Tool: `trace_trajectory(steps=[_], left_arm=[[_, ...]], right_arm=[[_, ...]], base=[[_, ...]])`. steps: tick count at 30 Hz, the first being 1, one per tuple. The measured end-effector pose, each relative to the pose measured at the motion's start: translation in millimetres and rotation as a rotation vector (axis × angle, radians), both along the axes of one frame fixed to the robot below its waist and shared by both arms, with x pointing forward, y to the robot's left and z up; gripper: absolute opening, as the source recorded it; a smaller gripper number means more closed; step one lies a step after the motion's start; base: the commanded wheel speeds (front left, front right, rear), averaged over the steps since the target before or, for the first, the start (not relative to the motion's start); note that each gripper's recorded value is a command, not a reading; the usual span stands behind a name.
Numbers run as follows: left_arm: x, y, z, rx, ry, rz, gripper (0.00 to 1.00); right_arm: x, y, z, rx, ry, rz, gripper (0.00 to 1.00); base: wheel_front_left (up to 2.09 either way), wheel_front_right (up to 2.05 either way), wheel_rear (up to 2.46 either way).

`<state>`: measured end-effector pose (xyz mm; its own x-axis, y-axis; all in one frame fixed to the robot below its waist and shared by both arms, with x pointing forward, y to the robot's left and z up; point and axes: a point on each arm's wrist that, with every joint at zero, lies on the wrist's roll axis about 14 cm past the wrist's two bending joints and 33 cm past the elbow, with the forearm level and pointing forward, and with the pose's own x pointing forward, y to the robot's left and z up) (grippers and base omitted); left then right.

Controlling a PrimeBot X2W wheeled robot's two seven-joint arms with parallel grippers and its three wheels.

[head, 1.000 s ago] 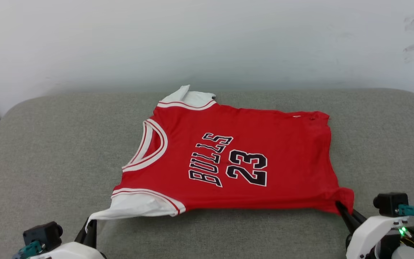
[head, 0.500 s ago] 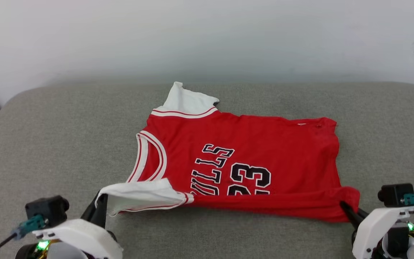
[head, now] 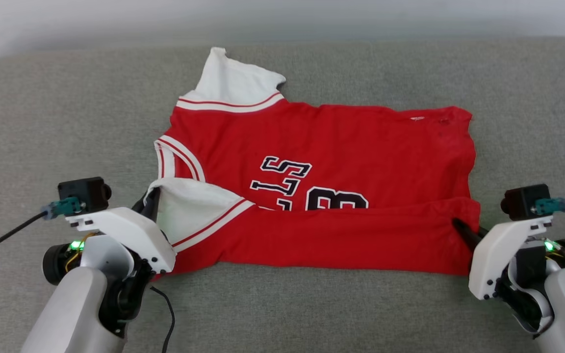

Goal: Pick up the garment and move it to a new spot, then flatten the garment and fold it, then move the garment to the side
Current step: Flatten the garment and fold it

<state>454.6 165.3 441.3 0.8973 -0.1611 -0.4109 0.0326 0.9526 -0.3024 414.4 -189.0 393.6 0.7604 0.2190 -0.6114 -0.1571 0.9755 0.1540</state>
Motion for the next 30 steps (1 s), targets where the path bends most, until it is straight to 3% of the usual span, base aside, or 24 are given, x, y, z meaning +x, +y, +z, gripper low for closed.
trace_trajectory(steps=[1, 2, 3, 4, 5, 6, 7, 11, 16, 18, 19, 23, 28, 30], left_arm=[[2, -3, -10, -0.003, 0.032, -0.012, 0.00], [2, -3, -10, -0.003, 0.032, -0.012, 0.00], [5, -6, -26, -0.014, 0.081, -0.023, 0.20], [6, -7, -34, -0.017, 0.107, -0.030, 0.51], [8, -10, -40, -0.025, 0.124, -0.037, 0.51], [8, -10, -40, -0.025, 0.124, -0.037, 0.68], [10, -15, -49, -0.038, 0.150, -0.046, 1.00], [16, -16, -49, -0.061, 0.134, -0.039, 1.00], [18, -4, -37, -0.059, 0.085, -0.015, 1.00], [22, 1, -17, -0.046, 0.021, -0.011, 1.00], [22, 1, -17, -0.046, 0.021, -0.011, 1.00], [20, 5, 16, -0.011, -0.039, -0.037, 1.00], [10, 4, 31, 0.035, 0.004, -0.101, 1.00], [-3, 5, 21, 0.045, 0.130, -0.138, 1.00]], right_arm=[[1, 1, -5, -0.004, 0.013, 0.005, 0.18], [1, 1, -5, -0.004, 0.013, 0.005, 0.18], [1, 4, -13, -0.007, 0.035, 0.014, 0.50], [2, 5, -15, -0.006, 0.035, 0.017, 1.00], [2, 5, -17, -0.008, 0.036, 0.017, 1.00], [2, 5, -17, -0.008, 0.036, 0.017, 1.00], [2, 5, -19, -0.004, 0.029, 0.016, 1.00], [5, 7, -10, 0.013, -0.045, 0.016, 1.00], [11, 7, 24, 0.048, -0.231, 0.001, 1.00], [16, 1, 59, 0.062, -0.399, -0.026, 1.00], [16, 1, 59, 0.062, -0.399, -0.026, 1.00], [9, -16, 112, 0.035, -0.633, -0.078, 1.00], [-6, -24, 136, 0.015, -0.725, -0.124, 1.00], [-16, -27, 145, 0.003, -0.742, -0.149, 1.00]], base=[[0.00, 0.00, 0.00], [0.00, 0.00, 0.00], [0.00, 0.00, 0.00], [0.00, 0.00, 0.00], [0.00, 0.00, 0.00], [0.00, 0.00, 0.00], [0.00, 0.00, 0.00], [0.00, 0.00, 0.00], [0.00, 0.00, 0.00], [0.00, 0.00, 0.00], [0.00, 0.00, 0.00], [0.00, 0.00, 0.00], [0.00, 0.00, 0.00], [0.00, 0.00, 0.00]])
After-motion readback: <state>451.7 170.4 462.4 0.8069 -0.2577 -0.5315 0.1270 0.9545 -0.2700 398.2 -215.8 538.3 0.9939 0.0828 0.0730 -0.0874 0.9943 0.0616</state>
